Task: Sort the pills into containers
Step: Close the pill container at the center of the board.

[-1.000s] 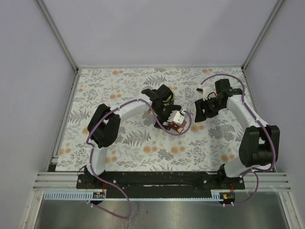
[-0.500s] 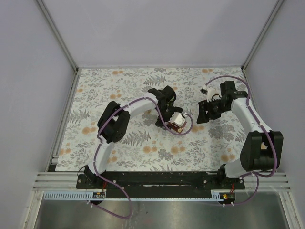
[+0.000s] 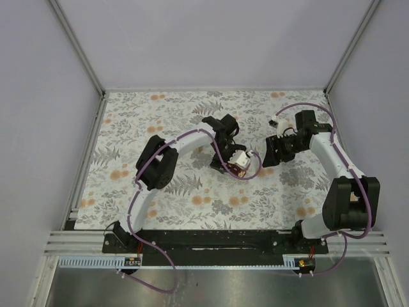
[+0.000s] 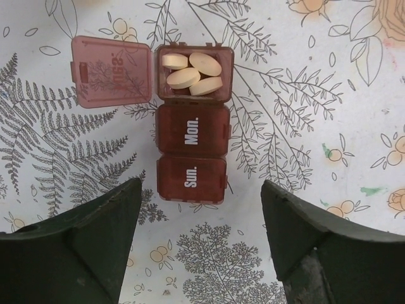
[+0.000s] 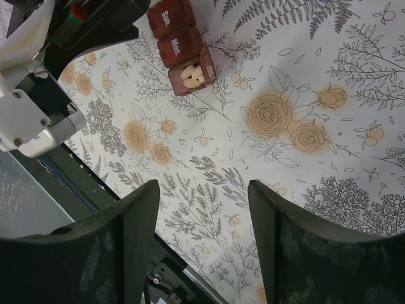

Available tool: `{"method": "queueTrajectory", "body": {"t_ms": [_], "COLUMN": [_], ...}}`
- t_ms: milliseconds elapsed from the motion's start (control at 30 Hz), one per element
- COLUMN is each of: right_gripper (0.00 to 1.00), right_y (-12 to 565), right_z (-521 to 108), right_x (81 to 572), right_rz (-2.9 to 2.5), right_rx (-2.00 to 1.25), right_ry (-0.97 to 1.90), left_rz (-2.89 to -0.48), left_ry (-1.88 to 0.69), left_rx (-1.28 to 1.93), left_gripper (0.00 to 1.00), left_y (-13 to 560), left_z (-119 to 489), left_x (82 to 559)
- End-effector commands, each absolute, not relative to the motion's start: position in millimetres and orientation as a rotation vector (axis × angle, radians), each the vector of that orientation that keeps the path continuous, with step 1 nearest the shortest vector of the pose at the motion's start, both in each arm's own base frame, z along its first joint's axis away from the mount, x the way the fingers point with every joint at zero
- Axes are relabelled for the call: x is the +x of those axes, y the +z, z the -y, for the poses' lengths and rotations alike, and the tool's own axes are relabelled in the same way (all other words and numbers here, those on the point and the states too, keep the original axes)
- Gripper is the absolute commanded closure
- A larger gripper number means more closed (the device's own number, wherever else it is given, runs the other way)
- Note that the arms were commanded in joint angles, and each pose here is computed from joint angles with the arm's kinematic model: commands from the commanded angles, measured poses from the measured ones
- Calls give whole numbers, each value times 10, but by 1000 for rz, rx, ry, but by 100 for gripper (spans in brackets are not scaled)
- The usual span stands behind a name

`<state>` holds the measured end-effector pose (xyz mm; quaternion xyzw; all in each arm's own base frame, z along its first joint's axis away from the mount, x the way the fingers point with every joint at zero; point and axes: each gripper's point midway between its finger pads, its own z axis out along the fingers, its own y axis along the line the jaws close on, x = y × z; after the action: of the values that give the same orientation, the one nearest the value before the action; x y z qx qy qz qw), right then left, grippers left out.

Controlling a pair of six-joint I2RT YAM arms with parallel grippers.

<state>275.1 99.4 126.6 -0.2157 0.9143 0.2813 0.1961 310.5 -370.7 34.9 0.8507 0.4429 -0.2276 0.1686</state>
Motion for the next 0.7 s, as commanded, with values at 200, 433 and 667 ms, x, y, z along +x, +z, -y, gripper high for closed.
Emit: {"method": "queueTrajectory", "body": {"t_ms": [200,433,667], "right_gripper": [34,34,34], "right_y": [1368,1379,1344], "right_z": [-999,-1010,-1023], "right_x": [2737,2730,2695], "right_rz": [-2509,-2502,-2506], "right_rx": [-606,-610,-616], "right_ry": [810,818,836], "left_rz": [-1203,-1201,-1211], "left_ry": [-645,-594,-576], "left_rx": [2455,2501,2509], "left_gripper": [22,25,29], "left_y": [389,295,264], "left_z": [3788,3806,3811], "left_x": [3059,3050,3064]}}
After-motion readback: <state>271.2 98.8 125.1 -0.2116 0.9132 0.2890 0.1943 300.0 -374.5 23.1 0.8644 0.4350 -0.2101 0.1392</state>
